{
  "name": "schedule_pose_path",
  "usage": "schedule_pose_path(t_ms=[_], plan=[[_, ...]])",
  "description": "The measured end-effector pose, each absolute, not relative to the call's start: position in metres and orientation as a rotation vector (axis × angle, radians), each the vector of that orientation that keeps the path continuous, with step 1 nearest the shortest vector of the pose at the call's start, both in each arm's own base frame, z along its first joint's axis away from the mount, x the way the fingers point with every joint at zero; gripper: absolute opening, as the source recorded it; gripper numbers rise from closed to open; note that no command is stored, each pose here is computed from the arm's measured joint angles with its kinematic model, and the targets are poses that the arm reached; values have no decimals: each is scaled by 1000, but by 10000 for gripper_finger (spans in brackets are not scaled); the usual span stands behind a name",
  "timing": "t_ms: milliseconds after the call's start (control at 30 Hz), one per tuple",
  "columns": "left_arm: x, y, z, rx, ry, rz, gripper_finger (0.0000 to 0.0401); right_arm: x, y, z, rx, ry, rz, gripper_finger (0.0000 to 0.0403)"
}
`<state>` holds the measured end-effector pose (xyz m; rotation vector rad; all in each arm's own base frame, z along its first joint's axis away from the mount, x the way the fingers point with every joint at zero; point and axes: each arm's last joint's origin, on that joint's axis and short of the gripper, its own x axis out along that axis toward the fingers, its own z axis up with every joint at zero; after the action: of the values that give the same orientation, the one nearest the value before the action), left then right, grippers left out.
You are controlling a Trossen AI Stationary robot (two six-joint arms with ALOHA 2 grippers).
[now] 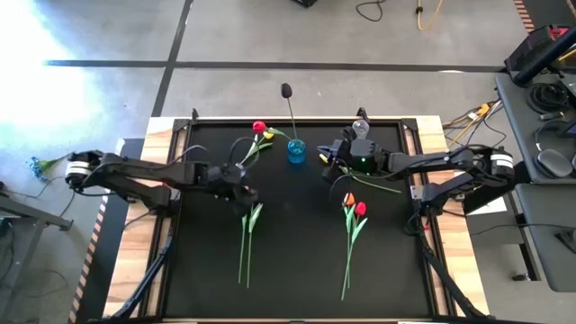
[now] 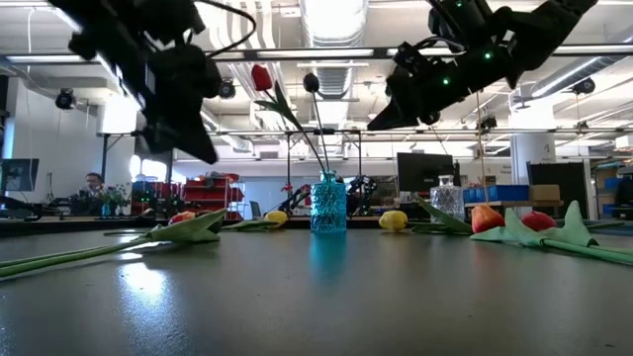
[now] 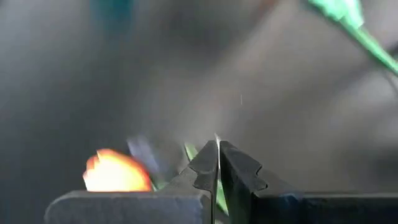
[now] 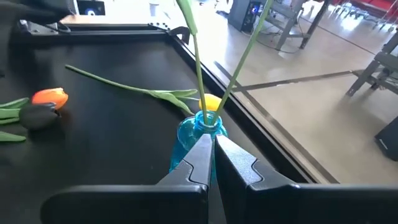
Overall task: Sort flowers into vase by color
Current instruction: Put the black flower into the transparent blue vase
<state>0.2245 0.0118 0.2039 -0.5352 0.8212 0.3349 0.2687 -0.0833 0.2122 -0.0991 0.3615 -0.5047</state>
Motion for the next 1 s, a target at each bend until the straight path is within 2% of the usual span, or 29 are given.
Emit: schedule_pose_path(t_ms=[167,333,767,867,1000], plan=[[240,-14,206,-754,980,435,6,269,-82,213,-121,363,-473,12],[264,-33,192,-858,1062,500,41,269,-82,212,-163,374,-457,12],[298,-40,169,-799,1343,713,202,268,-81,210,-188,385,-405,12],[301,-41,165,-805,1345,720,218,268,-80,210,-188,383,-388,12],[301,-41,158,-820,1347,744,216,268,-80,209,-186,383,-381,12]])
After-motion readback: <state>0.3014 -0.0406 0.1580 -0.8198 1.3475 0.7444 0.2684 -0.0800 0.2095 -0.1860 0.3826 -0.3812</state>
